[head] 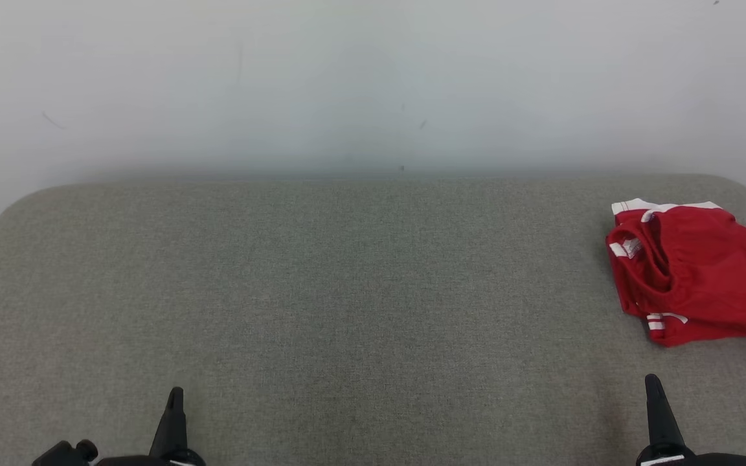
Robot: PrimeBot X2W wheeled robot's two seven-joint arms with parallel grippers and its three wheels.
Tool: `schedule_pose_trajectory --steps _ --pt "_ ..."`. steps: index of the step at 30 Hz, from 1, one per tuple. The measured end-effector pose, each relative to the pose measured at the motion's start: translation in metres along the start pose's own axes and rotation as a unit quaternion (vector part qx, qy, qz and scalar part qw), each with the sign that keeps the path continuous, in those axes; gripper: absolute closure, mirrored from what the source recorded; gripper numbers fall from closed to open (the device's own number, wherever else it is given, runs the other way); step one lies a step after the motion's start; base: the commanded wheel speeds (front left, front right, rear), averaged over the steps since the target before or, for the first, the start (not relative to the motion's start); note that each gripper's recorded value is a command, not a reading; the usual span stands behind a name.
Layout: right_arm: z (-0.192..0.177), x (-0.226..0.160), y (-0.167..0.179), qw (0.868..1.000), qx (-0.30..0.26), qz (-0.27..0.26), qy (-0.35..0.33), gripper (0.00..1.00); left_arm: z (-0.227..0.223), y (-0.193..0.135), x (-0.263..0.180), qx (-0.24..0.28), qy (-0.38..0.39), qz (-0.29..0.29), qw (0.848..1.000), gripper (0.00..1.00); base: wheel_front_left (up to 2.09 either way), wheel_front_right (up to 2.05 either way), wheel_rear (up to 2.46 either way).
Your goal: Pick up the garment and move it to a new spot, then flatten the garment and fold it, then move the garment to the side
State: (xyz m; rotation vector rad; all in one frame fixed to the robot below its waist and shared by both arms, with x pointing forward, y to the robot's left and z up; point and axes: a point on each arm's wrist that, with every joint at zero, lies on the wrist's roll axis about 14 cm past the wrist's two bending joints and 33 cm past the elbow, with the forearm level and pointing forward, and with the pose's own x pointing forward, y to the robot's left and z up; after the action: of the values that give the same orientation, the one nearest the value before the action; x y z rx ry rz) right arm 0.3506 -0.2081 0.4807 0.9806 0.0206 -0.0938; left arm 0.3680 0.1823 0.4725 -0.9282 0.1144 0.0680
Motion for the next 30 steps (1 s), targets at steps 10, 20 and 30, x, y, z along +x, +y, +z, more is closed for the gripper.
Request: schedule_pose_trajectory --steps 10,20,30 --pt "0.006 0.005 0.001 0.998 0.058 0.0 -0.005 1.0 0.002 -0.008 0.008 -0.063 0.004 -0.012 0.998 1.0 0.0 0.0 0.0" --pt "0.011 0.008 0.002 0.994 0.107 0.001 -0.008 1.0 0.003 -0.015 0.013 -0.113 0.011 -0.023 0.993 1.0 0.0 0.0 0.0" --pt "0.015 0.01 0.002 0.989 0.149 0.001 -0.01 1.0 0.004 -0.021 0.018 -0.161 0.016 -0.034 0.986 1.0 0.0 0.0 0.0"
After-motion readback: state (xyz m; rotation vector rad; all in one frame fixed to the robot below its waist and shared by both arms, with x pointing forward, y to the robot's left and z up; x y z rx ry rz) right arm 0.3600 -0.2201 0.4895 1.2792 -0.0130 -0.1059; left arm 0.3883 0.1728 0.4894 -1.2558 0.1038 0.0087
